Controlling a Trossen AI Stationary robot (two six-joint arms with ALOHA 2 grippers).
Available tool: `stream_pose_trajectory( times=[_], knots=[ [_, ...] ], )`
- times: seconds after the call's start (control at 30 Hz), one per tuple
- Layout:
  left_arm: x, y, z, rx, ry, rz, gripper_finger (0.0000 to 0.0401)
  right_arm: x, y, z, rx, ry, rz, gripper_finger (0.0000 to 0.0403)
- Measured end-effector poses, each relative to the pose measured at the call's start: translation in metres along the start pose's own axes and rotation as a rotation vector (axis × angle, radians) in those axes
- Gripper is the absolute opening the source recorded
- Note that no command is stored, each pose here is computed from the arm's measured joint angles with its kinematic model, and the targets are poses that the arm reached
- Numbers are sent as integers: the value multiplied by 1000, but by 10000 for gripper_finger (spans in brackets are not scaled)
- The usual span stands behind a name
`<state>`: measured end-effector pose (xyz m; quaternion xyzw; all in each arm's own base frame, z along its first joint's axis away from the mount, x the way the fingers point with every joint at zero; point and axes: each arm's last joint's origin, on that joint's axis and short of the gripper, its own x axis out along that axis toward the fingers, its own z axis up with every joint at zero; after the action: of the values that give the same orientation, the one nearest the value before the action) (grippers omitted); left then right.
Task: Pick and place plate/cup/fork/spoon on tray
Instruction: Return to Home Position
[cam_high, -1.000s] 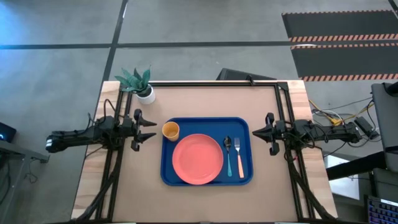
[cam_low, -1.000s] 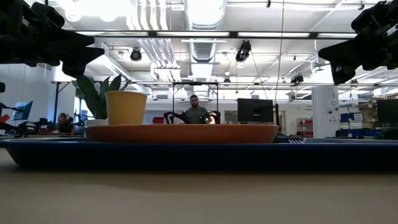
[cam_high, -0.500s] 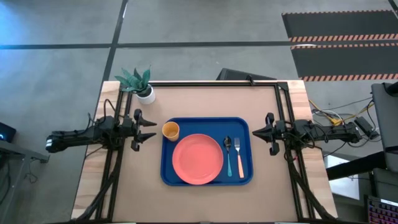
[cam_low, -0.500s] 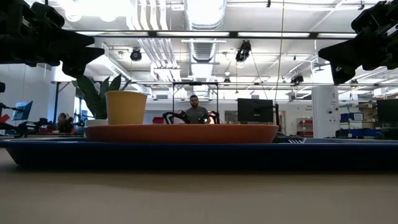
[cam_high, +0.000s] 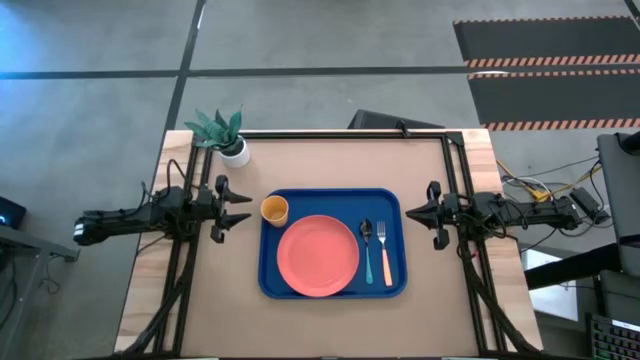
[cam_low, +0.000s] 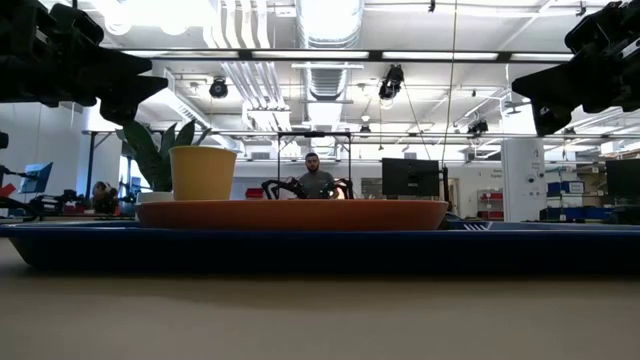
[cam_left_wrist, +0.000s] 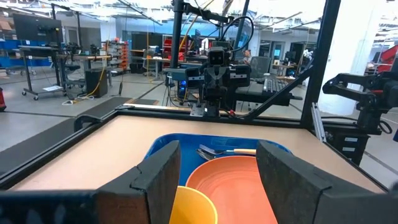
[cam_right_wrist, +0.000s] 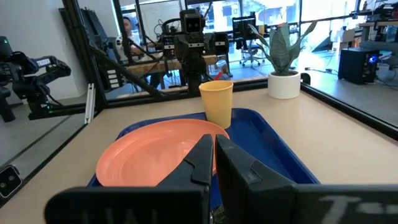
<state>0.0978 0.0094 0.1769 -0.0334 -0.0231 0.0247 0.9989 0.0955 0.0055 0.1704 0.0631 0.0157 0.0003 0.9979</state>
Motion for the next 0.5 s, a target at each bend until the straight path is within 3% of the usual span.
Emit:
stream_pose_trajectory(
  times=[0.33,0.43,0.5],
  knots=[
    [0,0,0,0,0,0,194,0,1,0,-41,6,43,9],
    [0,0,0,0,0,0,194,0,5,-1,-69,15,190,9],
    [0,0,0,0,0,0,194,-2,11,2,-106,-5,388,9]
  ],
)
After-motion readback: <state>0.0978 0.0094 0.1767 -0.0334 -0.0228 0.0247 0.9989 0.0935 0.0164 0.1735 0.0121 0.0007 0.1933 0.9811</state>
